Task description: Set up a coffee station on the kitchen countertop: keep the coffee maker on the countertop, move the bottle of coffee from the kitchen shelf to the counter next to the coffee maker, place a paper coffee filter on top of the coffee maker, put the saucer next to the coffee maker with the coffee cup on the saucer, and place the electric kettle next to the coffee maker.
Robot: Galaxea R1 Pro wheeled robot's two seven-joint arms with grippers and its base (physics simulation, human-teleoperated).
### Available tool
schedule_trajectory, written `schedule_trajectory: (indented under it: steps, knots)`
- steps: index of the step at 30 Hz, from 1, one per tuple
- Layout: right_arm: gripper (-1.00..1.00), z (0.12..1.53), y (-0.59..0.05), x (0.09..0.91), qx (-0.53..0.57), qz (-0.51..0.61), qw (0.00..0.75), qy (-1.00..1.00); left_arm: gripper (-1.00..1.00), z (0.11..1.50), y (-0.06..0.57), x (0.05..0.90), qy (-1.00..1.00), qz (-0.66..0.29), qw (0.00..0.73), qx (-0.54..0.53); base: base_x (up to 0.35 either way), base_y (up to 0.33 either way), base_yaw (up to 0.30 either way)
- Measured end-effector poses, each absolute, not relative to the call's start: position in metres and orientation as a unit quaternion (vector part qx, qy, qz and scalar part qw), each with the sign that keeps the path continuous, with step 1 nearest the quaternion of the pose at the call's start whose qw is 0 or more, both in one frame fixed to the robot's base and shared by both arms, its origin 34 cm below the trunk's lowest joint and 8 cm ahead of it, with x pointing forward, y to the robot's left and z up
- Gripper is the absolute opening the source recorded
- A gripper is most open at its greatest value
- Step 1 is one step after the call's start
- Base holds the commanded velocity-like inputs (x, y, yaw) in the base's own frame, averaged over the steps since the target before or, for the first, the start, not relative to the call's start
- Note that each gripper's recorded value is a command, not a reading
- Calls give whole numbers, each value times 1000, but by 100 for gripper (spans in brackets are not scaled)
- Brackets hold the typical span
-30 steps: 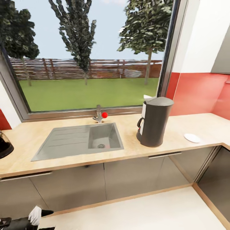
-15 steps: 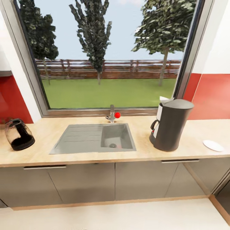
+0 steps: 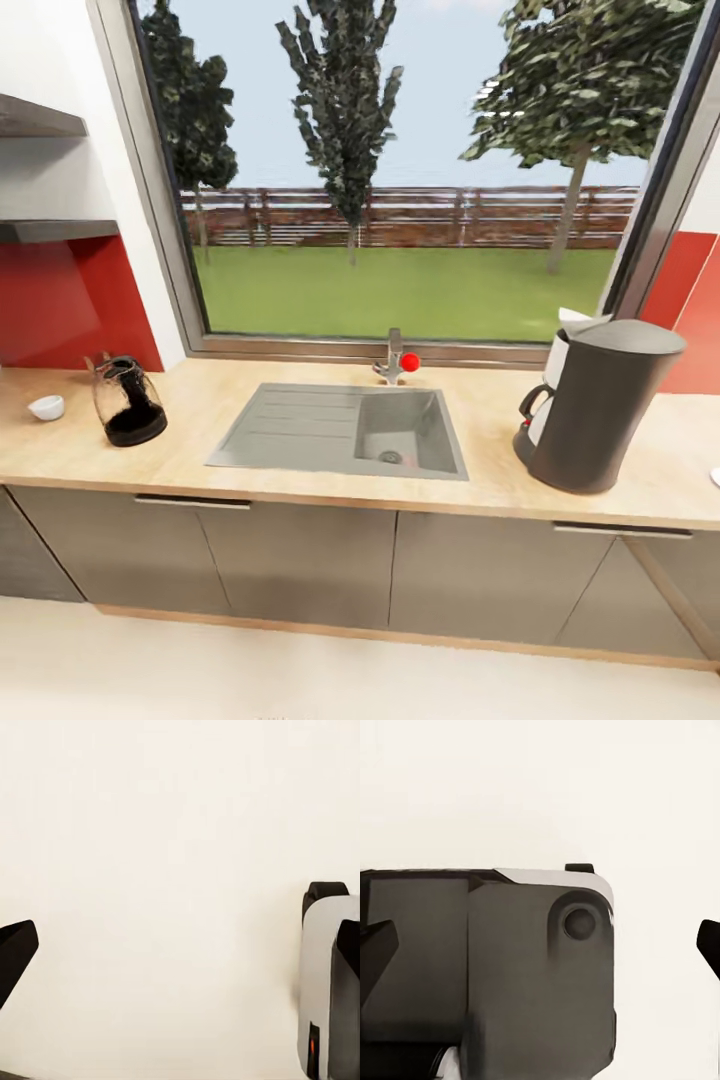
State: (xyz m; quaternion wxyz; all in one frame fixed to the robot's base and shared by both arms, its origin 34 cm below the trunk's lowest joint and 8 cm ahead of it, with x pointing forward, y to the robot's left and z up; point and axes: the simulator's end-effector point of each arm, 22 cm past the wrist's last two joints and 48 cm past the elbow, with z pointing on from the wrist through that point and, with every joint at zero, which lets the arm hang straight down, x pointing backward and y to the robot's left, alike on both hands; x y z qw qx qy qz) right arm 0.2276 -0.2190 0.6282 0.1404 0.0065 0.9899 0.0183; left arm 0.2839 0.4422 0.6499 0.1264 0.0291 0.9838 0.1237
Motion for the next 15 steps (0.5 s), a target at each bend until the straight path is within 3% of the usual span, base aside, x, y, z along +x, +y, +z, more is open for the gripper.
schedule_trajectory:
  steps: [15]
  knots:
    - [100, 627, -219, 225, 4, 18, 136, 991, 100, 645, 423, 283, 985, 111, 125, 32, 0, 0, 278]
